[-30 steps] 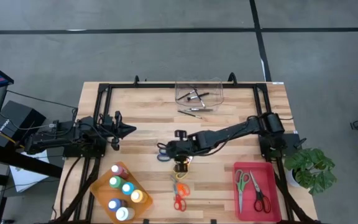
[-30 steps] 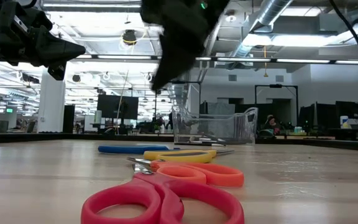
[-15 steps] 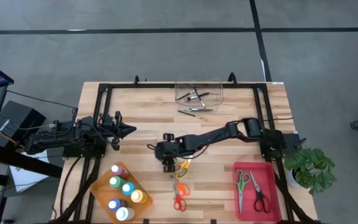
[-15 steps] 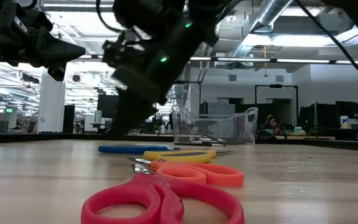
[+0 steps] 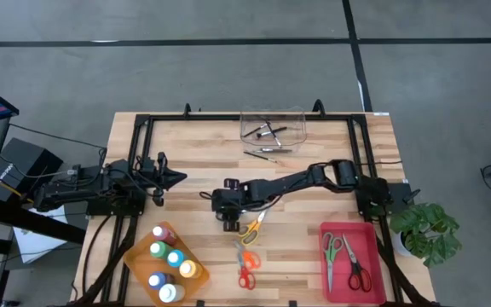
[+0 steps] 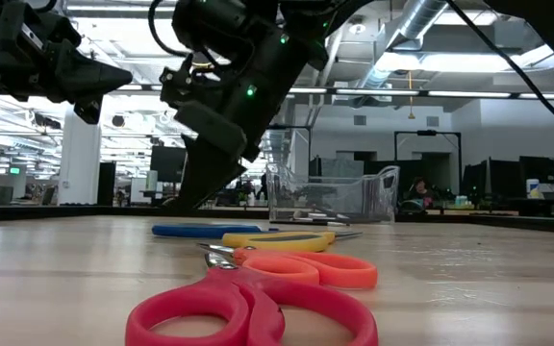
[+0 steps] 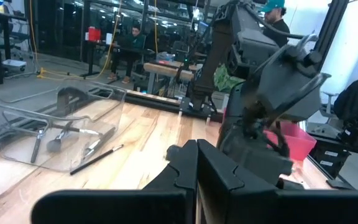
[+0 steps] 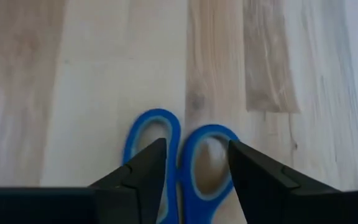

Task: Pick & Place Paint Supplies
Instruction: Put the blue scissor into the red bin

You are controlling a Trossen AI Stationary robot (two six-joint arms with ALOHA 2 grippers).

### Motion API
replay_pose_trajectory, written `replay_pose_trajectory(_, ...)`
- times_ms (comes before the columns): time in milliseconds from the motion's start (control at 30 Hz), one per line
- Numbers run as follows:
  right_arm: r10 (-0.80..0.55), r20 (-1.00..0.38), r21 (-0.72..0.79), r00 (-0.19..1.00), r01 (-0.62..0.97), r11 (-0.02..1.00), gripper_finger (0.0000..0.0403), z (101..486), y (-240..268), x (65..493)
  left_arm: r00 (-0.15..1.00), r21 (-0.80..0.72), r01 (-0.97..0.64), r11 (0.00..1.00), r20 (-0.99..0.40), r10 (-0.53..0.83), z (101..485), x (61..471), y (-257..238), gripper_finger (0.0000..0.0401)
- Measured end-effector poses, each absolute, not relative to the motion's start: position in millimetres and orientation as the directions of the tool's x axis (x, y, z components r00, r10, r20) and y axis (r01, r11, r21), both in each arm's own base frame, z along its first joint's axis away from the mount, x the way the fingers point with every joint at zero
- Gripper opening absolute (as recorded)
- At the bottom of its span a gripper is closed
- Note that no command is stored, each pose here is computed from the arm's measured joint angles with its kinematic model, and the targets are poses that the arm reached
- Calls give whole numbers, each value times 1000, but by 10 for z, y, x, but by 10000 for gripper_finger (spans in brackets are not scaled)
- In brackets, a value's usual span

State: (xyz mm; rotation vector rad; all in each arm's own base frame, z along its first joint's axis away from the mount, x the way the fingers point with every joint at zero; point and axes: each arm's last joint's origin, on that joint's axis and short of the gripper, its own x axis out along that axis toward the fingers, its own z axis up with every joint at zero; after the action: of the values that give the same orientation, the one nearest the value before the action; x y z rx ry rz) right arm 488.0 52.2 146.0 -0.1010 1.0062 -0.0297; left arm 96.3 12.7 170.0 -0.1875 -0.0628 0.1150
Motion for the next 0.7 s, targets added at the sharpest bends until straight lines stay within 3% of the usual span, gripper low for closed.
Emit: replay_pose_trajectory(700, -98, -930, -76, 354, 75, 994, 143, 1318, 353, 4706, 991, -189, -108, 976, 51, 120, 1700, 963, 127, 0)
